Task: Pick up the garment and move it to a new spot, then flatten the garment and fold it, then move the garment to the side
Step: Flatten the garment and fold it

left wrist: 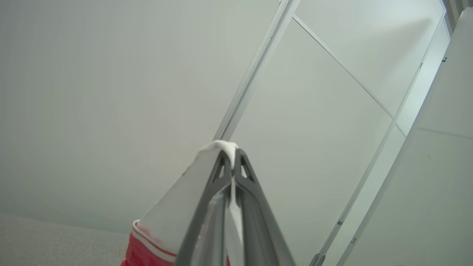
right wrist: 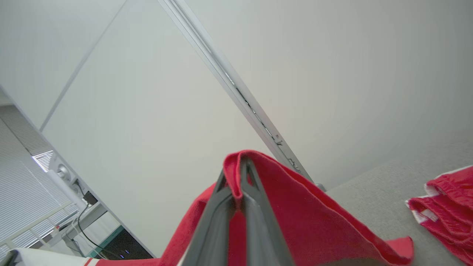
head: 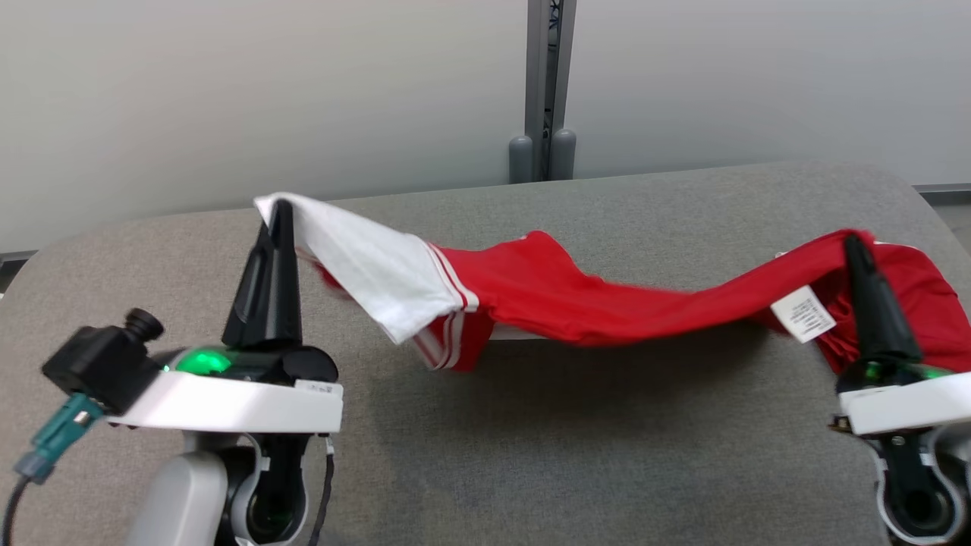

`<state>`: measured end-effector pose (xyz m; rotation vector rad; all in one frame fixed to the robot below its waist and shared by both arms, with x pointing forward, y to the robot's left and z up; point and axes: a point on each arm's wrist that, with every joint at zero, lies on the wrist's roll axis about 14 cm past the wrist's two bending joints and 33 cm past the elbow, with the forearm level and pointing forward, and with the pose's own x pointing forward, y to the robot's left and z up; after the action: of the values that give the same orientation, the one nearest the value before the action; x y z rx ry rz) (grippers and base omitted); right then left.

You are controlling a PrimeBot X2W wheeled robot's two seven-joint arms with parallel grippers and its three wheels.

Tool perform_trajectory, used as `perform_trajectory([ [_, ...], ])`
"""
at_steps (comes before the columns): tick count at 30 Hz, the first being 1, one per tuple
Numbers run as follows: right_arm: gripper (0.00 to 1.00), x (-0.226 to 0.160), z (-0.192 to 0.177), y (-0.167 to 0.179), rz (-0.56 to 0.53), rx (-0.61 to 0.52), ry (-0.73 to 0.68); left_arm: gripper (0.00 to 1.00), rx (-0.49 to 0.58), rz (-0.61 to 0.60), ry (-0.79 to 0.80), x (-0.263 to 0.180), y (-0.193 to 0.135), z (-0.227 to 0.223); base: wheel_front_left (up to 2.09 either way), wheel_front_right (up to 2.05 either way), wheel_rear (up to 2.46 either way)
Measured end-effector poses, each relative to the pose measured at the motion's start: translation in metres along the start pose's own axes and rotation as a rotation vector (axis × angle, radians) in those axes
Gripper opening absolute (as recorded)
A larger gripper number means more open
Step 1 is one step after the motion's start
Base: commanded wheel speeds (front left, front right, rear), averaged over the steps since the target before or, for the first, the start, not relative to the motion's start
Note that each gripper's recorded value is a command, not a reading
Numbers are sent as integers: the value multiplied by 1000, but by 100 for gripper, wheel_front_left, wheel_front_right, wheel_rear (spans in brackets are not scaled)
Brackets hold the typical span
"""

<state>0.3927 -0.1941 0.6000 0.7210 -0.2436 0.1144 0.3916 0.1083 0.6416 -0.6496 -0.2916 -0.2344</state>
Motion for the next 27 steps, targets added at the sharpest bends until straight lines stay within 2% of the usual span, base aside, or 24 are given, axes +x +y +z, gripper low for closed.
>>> perform_trajectory([
  [7, 0, -14, 66, 32, 98, 2, -128, 0, -26, -164, -162, 13, -51, 61, 0, 0, 0],
  [15, 0, -28, 108, 54, 164, -24, -210, 0, -47, -319, -259, 16, -97, 108, 0, 0, 0],
  [21, 0, -12, 90, 48, 151, -29, -138, 0, 59, -336, -219, 42, -96, 105, 0, 0, 0],
  [27, 0, 45, 57, 47, 170, -28, -46, 0, 181, -316, -109, 100, -73, 70, 0, 0, 0],
])
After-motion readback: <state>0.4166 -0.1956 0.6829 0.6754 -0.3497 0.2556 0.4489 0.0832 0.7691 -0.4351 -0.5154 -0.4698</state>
